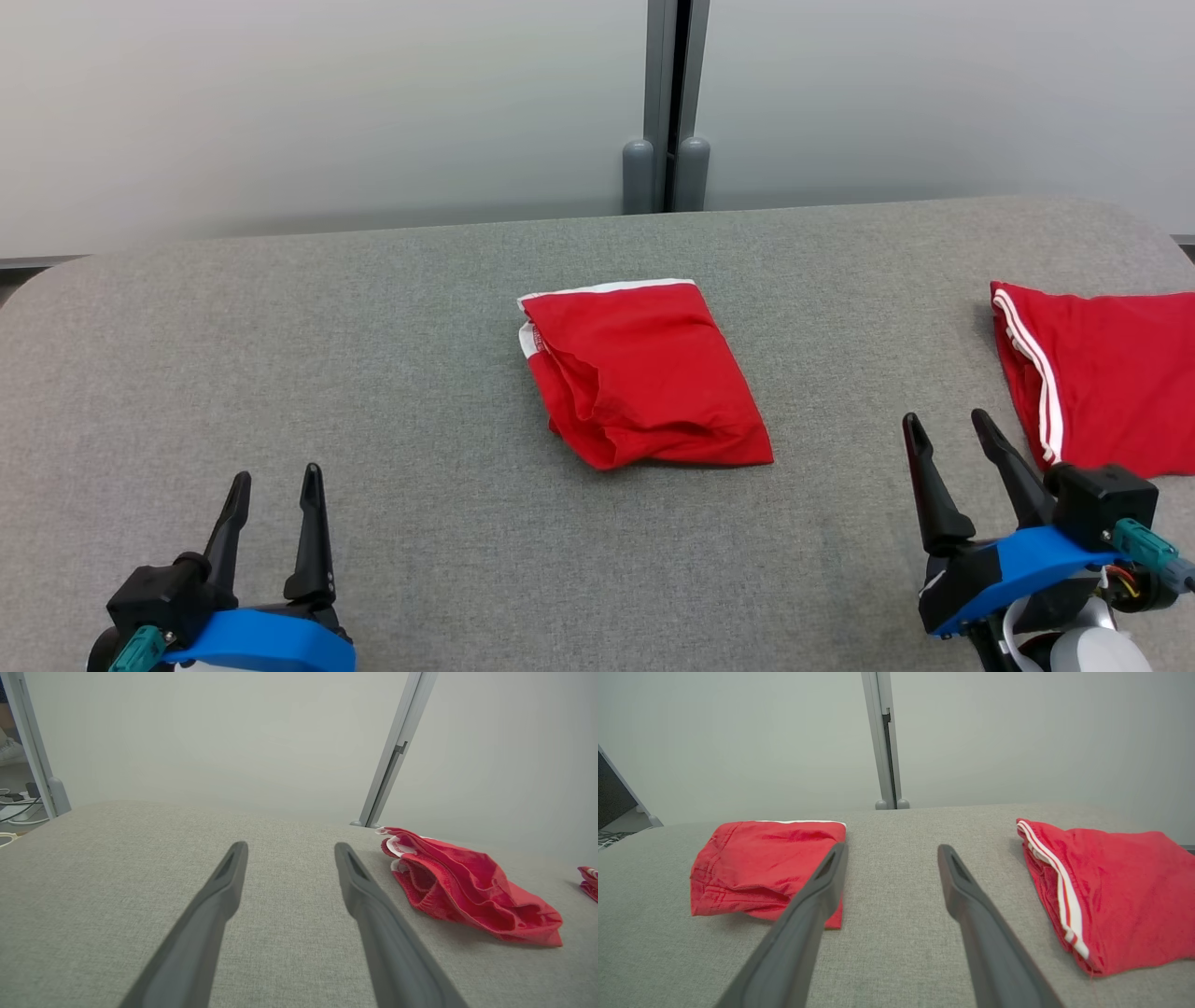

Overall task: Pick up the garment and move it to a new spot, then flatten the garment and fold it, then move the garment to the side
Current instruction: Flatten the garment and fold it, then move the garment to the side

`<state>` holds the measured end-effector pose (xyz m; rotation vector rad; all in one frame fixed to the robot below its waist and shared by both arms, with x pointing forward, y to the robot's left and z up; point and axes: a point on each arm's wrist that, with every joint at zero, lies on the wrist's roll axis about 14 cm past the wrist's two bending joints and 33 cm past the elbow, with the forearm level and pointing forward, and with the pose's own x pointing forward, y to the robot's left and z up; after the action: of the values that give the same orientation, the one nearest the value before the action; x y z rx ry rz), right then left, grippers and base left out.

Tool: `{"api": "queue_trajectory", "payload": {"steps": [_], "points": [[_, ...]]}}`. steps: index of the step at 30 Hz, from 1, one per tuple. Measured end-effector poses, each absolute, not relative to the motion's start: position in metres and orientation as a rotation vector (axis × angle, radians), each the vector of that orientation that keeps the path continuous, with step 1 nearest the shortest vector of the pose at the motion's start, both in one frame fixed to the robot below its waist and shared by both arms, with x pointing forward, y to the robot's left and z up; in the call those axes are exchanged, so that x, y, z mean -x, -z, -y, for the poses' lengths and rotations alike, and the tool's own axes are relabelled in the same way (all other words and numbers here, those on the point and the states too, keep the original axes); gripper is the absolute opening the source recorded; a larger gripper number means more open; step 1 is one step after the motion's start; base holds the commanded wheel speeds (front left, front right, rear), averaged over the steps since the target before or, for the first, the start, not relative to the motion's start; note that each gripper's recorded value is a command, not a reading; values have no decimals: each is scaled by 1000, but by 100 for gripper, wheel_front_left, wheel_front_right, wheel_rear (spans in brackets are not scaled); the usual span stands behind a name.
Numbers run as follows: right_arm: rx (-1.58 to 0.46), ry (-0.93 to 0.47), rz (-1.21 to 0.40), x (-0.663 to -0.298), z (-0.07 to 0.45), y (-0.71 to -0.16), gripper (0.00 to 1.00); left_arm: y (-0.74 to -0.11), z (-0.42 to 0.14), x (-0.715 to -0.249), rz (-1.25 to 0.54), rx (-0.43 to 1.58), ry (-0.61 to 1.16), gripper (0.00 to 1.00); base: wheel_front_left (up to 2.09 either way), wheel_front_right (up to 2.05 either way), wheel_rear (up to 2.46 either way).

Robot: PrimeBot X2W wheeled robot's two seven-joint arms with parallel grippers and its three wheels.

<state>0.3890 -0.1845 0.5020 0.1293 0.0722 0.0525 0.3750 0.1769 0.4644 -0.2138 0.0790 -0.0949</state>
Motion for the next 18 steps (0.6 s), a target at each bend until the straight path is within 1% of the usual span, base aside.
{"api": "queue_trajectory", "payload": {"steps": [18], "points": [[-141,-45,-98,-387,186,-493,100,-467,-174,-373,-83,212,103,100,0,0,0]]}}
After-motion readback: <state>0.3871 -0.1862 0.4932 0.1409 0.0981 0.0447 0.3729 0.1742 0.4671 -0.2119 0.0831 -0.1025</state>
